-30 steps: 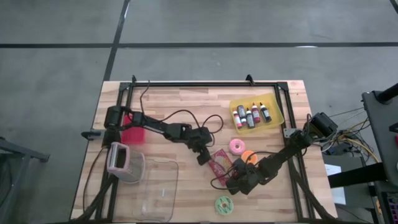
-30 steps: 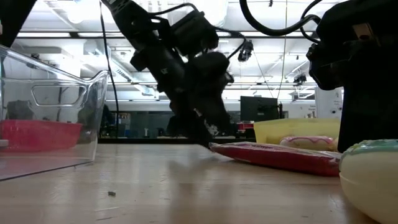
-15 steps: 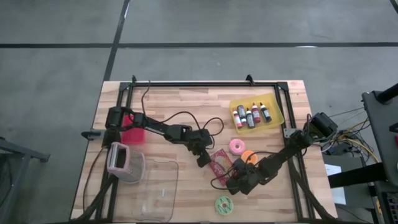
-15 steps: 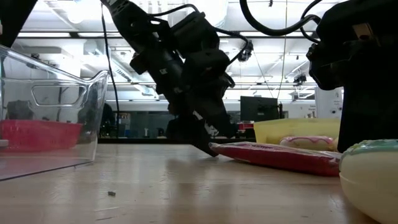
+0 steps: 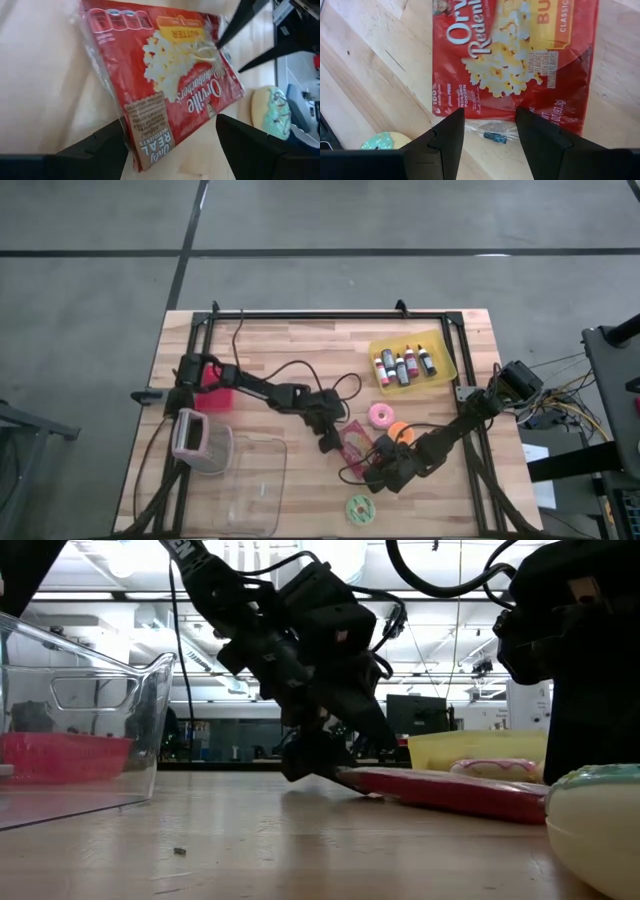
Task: Pick & Place Food Item
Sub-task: Put the popcorn pack into the transparent bin
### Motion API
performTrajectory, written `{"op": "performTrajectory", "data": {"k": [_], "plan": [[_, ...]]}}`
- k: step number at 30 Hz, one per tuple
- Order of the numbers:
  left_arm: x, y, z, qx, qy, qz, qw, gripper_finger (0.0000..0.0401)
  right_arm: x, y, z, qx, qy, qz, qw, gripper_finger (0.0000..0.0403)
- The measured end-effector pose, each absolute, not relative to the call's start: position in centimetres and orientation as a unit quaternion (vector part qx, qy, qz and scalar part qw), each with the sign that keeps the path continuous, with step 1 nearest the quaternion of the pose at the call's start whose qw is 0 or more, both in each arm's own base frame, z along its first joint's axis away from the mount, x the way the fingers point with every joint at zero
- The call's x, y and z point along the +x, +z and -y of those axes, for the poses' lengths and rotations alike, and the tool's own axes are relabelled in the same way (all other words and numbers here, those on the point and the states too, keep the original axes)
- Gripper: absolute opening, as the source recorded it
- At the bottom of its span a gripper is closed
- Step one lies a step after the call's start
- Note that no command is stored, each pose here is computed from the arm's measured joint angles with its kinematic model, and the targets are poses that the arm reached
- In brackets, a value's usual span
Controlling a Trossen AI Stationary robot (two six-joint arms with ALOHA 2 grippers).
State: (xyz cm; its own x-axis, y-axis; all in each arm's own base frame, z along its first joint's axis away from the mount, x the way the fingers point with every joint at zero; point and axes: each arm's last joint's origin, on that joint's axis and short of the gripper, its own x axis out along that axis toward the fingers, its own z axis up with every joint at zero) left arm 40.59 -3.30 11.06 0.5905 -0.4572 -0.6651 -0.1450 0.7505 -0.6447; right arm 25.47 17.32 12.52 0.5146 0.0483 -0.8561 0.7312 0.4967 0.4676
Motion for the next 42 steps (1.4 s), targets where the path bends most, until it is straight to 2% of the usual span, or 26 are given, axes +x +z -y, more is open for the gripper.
{"op": "performTrajectory", "data": {"k": [8,12,29,42], "plan": [[40.63,11.18,3.96,-0.343,-0.108,-0.441,0.822,0.0286,25.46,12.53,-17.32,0.447,-0.228,-0.437,0.747,0.0178],[40.71,11.28,3.95,-0.344,-0.108,-0.436,0.824,0.0271,25.46,12.53,-17.32,0.447,-0.228,-0.437,0.747,0.0178],[40.82,11.43,3.95,-0.344,-0.109,-0.430,0.828,0.0117,25.47,12.53,-17.32,0.447,-0.228,-0.437,0.747,0.0178],[40.83,11.43,3.88,-0.343,-0.107,-0.429,0.829,0.0029,25.48,12.53,-17.31,0.447,-0.228,-0.436,0.747,0.0178]]}}
